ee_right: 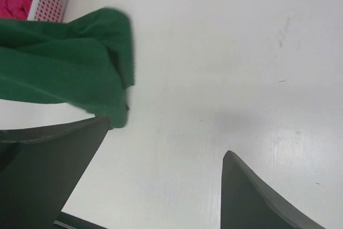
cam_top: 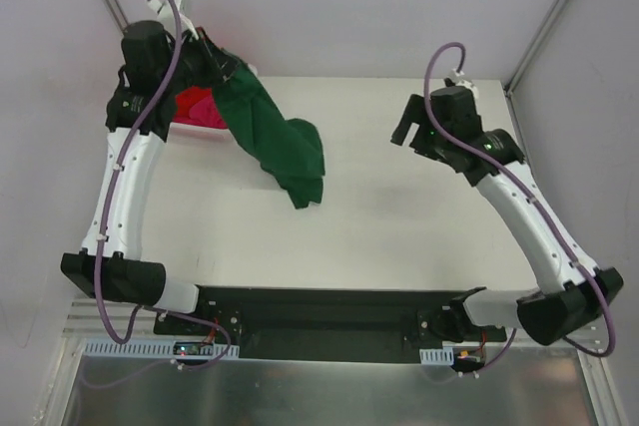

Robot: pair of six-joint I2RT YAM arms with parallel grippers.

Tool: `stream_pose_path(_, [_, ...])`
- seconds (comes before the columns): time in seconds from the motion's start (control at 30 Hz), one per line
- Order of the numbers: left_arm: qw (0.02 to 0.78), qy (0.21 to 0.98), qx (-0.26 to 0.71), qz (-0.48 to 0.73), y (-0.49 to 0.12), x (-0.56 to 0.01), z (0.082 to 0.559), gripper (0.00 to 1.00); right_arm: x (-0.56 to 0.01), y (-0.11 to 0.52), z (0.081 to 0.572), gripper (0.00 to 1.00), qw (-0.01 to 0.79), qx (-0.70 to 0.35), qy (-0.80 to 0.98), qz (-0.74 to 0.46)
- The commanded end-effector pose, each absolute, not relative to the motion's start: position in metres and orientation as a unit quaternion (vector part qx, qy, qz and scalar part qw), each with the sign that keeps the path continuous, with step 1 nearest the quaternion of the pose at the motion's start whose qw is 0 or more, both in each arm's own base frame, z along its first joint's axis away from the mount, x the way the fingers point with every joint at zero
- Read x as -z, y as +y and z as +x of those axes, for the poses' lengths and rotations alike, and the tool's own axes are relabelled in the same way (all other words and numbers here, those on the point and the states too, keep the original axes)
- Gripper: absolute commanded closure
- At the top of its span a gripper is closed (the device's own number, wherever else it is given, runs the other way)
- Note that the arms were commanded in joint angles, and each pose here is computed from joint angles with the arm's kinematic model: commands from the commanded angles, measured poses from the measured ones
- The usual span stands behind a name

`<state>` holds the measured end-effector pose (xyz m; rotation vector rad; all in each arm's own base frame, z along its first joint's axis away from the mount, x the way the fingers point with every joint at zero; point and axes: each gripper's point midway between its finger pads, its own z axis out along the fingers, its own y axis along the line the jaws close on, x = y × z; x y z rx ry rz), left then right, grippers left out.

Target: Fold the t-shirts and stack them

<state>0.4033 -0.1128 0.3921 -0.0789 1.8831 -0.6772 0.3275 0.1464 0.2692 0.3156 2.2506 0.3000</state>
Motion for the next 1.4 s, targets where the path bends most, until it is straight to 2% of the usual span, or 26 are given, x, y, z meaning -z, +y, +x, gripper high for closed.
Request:
stream_pose_path(0.0, [0.529,0.762,0.363,0.084,-0.162,-0.451,0.392,1.00,-0.311,0.104,0.304,0.04,0.449,-0.126,0.869,0.167])
stream_pose_path(0.03, [0.541,0.741,0.381,0.114,-0.186,-0.479,0.382,1.00,-0.314,0.099,0.301,0.04,0.450,-0.129,0.867,0.171])
stream_pose_path(0.1, [0.520,0.745,0.395,0.136,-0.220,-0.470,0.395,1.00,-0.315,0.083,0.293,0.04,0.453,-0.119,0.864,0.184])
stream_pose_path(0.13, [0.504,0.739,0.416,0.165,-0.256,-0.471,0.382,1.00,-0.315,0.079,0.290,0.04,0.451,-0.117,0.865,0.188])
stream_pose_path(0.27, [0.381,0.802,0.423,0.182,-0.352,-0.368,0.378,1.00,-0.306,0.057,0.277,0.04,0.438,-0.093,0.869,0.210])
stream_pose_path(0.4, [0.317,0.866,0.346,0.175,-0.417,-0.257,0.363,1.00,-0.296,0.047,0.262,0.04,0.429,-0.086,0.871,0.223])
stream_pose_path(0.5, [0.260,0.890,0.336,0.168,-0.457,-0.193,0.349,0.99,-0.284,0.041,0.257,0.04,0.417,-0.078,0.876,0.229])
stream_pose_path(0.6, [0.219,0.892,0.354,0.175,-0.473,-0.169,0.347,0.74,-0.272,0.044,0.254,0.04,0.402,-0.078,0.886,0.218])
stream_pose_path(0.63, [0.215,0.896,0.350,0.168,-0.467,-0.166,0.348,0.55,-0.269,0.046,0.253,0.04,0.395,-0.082,0.890,0.213])
stream_pose_path(0.67, [0.227,0.894,0.352,0.157,-0.457,-0.184,0.351,0.29,-0.266,0.048,0.251,0.04,0.388,-0.082,0.895,0.205])
stream_pose_path(0.7, [0.234,0.897,0.349,0.136,-0.439,-0.192,0.362,0.10,-0.265,0.049,0.249,0.04,0.383,-0.083,0.898,0.200])
stream_pose_path(0.73, [0.227,0.903,0.344,0.123,-0.421,-0.190,0.363,0.01,-0.263,0.055,0.248,0.04,0.375,-0.093,0.903,0.187])
stream_pose_path(0.77, [0.248,0.892,0.359,0.116,-0.403,-0.223,0.362,0.01,-0.266,0.059,0.246,0.04,0.374,-0.094,0.906,0.173])
stream_pose_path(0.8, [0.242,0.901,0.349,0.084,-0.367,-0.216,0.375,0.01,-0.268,0.061,0.245,0.04,0.375,-0.090,0.907,0.166])
stream_pose_path(0.83, [0.265,0.890,0.364,0.076,-0.343,-0.248,0.370,0.01,-0.267,0.069,0.245,0.04,0.378,-0.071,0.912,0.143])
stream_pose_path(0.87, [0.267,0.890,0.364,0.064,-0.323,-0.251,0.369,0.01,-0.269,0.075,0.243,0.04,0.382,-0.065,0.913,0.128])
stream_pose_path(0.9, [0.252,0.905,0.340,0.046,-0.294,-0.226,0.364,0.01,-0.268,0.083,0.243,0.04,0.381,-0.063,0.913,0.130])
stream_pose_path(0.93, [0.283,0.900,0.330,0.021,-0.256,-0.242,0.368,0.01,-0.264,0.098,0.240,0.04,0.378,-0.062,0.917,0.113])
stream_pose_path(1.0, [0.267,0.920,0.287,-0.017,-0.211,-0.204,0.358,0.02,-0.241,0.126,0.244,0.04,0.354,-0.076,0.922,0.136])
stream_pose_path(1.03, [0.278,0.918,0.278,-0.048,-0.182,-0.205,0.359,0.05,-0.234,0.151,0.240,0.04,0.348,-0.092,0.925,0.120])
stream_pose_path(1.13, [0.258,0.934,0.223,-0.108,-0.141,-0.163,0.344,0.13,-0.215,0.207,0.259,0.04,0.367,-0.100,0.915,0.136])
stream_pose_path(1.17, [0.258,0.936,0.204,-0.125,-0.130,-0.155,0.345,0.16,-0.191,0.224,0.271,0.04,0.350,-0.069,0.925,0.133])
stream_pose_path(1.2, [0.253,0.940,0.185,-0.138,-0.121,-0.142,0.343,0.19,-0.202,0.240,0.285,0.04,0.360,-0.078,0.919,0.142])
stream_pose_path(1.27, [0.241,0.942,0.177,-0.150,-0.116,-0.128,0.347,0.22,-0.191,0.267,0.302,0.04,0.345,-0.074,0.924,0.146])
stream_pose_path(1.3, [0.234,0.942,0.182,-0.155,-0.117,-0.123,0.348,0.23,-0.165,0.279,0.311,0.03,0.328,-0.051,0.932,0.147])
stream_pose_path(1.37, [0.226,0.942,0.187,-0.160,-0.119,-0.114,0.356,0.25,-0.171,0.300,0.331,0.01,0.343,-0.074,0.918,0.182])
